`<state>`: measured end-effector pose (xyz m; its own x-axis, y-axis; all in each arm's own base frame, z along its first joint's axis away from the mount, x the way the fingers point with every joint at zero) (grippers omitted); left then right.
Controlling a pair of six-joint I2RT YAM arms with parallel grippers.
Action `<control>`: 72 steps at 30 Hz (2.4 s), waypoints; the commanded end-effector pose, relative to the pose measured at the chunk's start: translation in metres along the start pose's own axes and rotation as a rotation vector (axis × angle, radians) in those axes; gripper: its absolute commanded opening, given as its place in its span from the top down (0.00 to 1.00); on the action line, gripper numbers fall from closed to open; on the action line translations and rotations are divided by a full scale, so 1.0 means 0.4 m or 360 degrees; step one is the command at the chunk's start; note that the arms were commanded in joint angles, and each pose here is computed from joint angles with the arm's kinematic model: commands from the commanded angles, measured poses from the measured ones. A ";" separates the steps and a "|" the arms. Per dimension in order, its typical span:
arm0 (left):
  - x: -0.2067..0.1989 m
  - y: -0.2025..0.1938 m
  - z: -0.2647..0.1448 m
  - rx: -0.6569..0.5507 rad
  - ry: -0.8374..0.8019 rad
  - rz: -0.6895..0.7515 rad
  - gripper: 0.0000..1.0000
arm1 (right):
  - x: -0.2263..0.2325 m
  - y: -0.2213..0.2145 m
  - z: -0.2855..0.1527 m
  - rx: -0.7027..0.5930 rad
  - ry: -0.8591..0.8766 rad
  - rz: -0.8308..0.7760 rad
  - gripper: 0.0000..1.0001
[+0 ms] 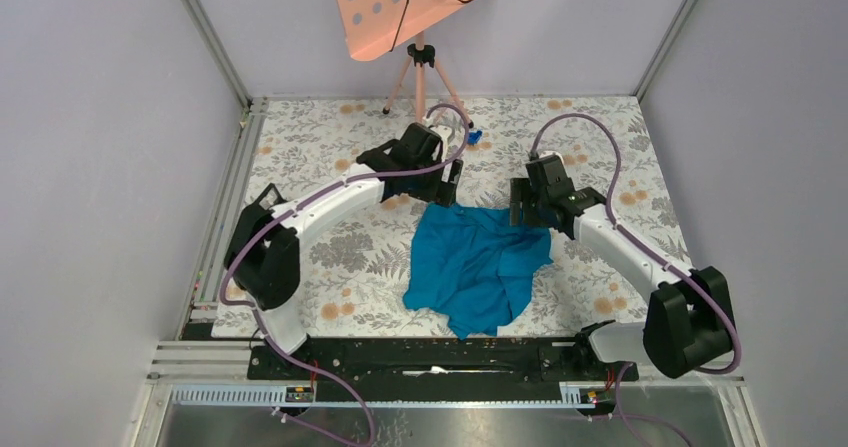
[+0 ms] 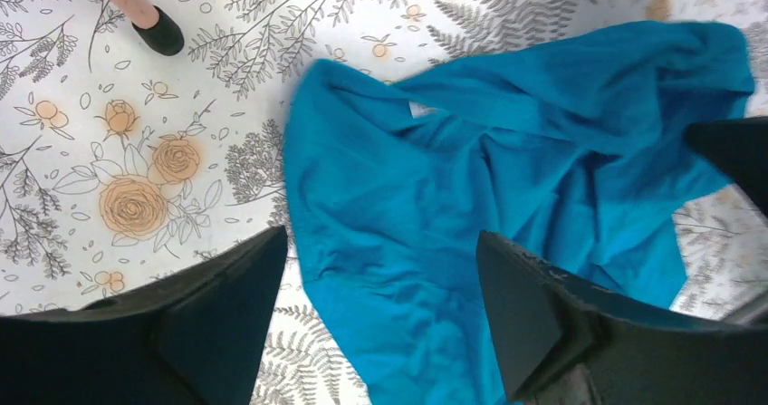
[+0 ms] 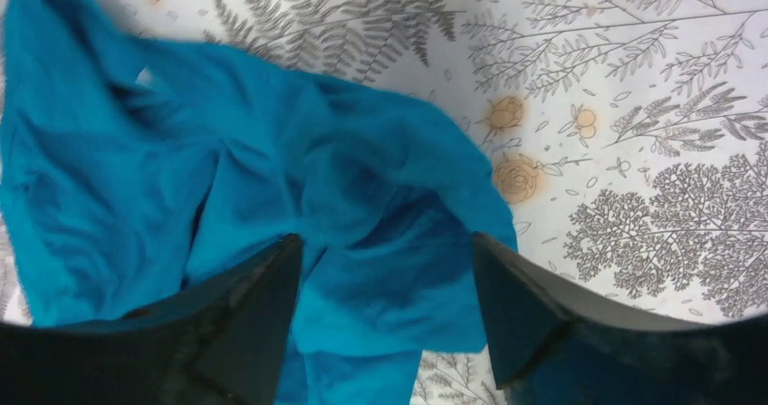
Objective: Pin the brooch onto the clothing
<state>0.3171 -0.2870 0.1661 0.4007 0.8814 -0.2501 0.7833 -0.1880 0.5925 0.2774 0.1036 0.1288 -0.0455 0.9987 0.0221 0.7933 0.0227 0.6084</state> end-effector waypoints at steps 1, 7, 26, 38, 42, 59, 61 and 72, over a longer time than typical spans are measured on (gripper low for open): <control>-0.030 0.117 -0.135 -0.0418 -0.0069 0.0022 0.13 | 0.038 0.064 -0.087 -0.0081 0.0185 0.0030 0.13; 0.013 0.061 -0.258 -0.0580 -0.0043 -0.0015 0.02 | 0.031 -0.008 -0.149 -0.0029 0.0289 0.0067 0.07; 0.041 -0.199 0.005 -0.0155 -0.0222 -0.0500 0.22 | 0.015 -0.190 -0.077 0.0191 0.0203 0.0282 0.20; 0.100 -0.239 0.074 -0.0143 0.0087 -0.0507 0.32 | 0.015 -0.198 -0.050 0.0183 0.0179 0.0307 0.21; 0.091 -0.257 0.100 -0.0104 0.0128 -0.0475 0.34 | -0.002 -0.196 -0.036 0.0179 0.0087 0.0300 0.21; 0.133 -0.190 0.058 -0.0295 0.0399 -0.0352 1.00 | -0.052 -0.071 -0.058 0.0060 -0.0208 0.0107 0.91; 0.146 -0.142 -0.014 -0.0448 0.0470 -0.0329 1.00 | -0.075 -0.030 -0.111 -0.0043 -0.0270 0.0074 1.00; 0.200 0.088 -0.553 -0.1214 0.0823 -0.0176 1.00 | -0.194 0.217 -0.511 -0.0841 -0.0511 0.0142 1.00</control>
<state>0.2854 -0.1760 0.2669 0.0480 0.9881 -0.1463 0.3852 0.1168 0.9154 0.2400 0.0479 0.2826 0.1603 0.9865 -0.0345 0.5079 -0.0525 0.8598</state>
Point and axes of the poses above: each gripper's point midway between its finger pads, its own z axis out along the fingers, its own x axis along the line the jaws close on, y = z × x, the point moved 4 cm from there along -z, back along the fingers, and after that the axes turned 4 degrees about -z, right-handed, at the moved point
